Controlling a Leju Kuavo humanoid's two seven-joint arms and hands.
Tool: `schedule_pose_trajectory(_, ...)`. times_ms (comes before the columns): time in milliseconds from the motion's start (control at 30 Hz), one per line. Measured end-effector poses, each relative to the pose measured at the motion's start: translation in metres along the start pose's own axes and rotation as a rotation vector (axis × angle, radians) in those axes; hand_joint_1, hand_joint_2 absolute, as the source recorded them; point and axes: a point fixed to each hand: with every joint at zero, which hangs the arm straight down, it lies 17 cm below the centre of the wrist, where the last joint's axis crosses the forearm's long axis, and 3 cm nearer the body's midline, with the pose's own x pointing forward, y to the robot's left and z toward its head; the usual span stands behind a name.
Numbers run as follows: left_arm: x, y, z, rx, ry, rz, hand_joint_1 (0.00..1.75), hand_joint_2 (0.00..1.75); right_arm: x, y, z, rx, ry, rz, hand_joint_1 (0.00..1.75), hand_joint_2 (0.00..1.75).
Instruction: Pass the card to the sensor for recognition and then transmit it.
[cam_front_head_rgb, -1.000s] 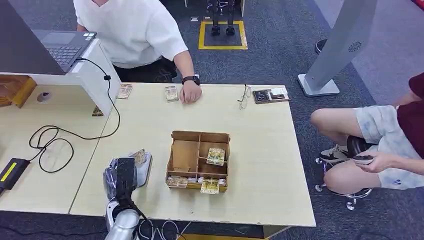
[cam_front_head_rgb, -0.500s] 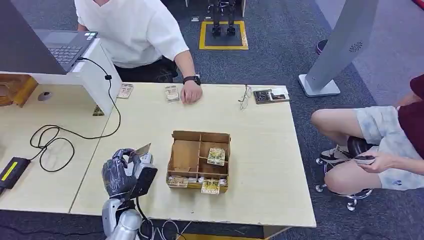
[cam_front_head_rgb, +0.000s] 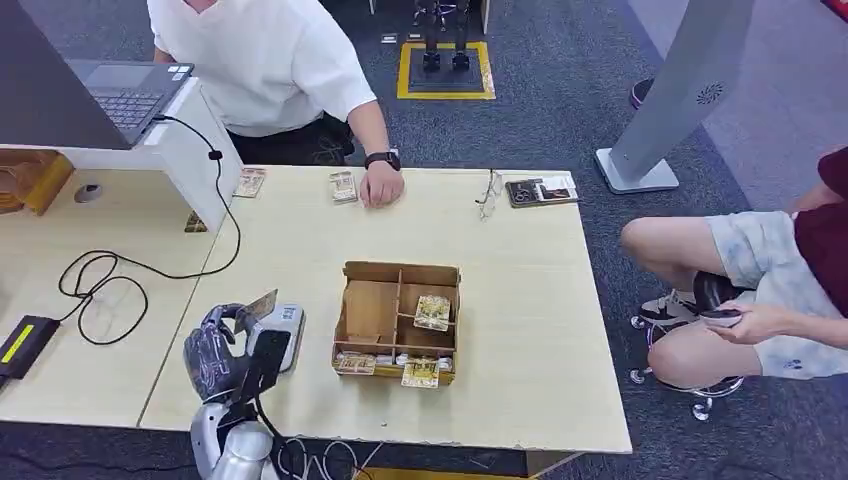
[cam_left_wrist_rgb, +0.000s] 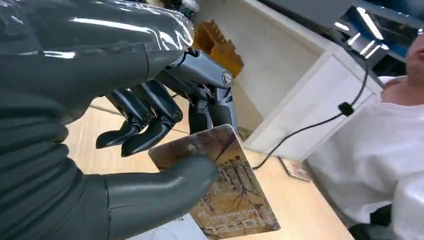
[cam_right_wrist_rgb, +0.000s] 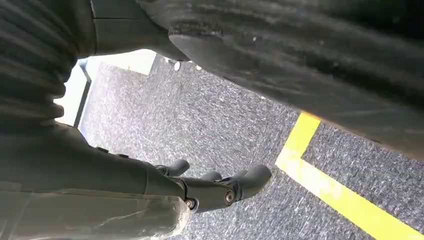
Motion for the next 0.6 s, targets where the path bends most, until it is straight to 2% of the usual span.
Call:
schedule_pose_trajectory(467,-0.0023,-0.0038,0.0011,-0.012,0.015,-0.008,1.75,1.75,-0.0001,-0.0003,-0.0001,-0.001,0.0,0.001,0.0,1.75)
schedule_pose_trajectory(600,-0.0064,-0.0084,0.0021,-0.029,0.046,-0.02,1.75,1.75,-0.0001,-0.0003,-0.0001,0.0,0.0,0.001,0.0,1.75)
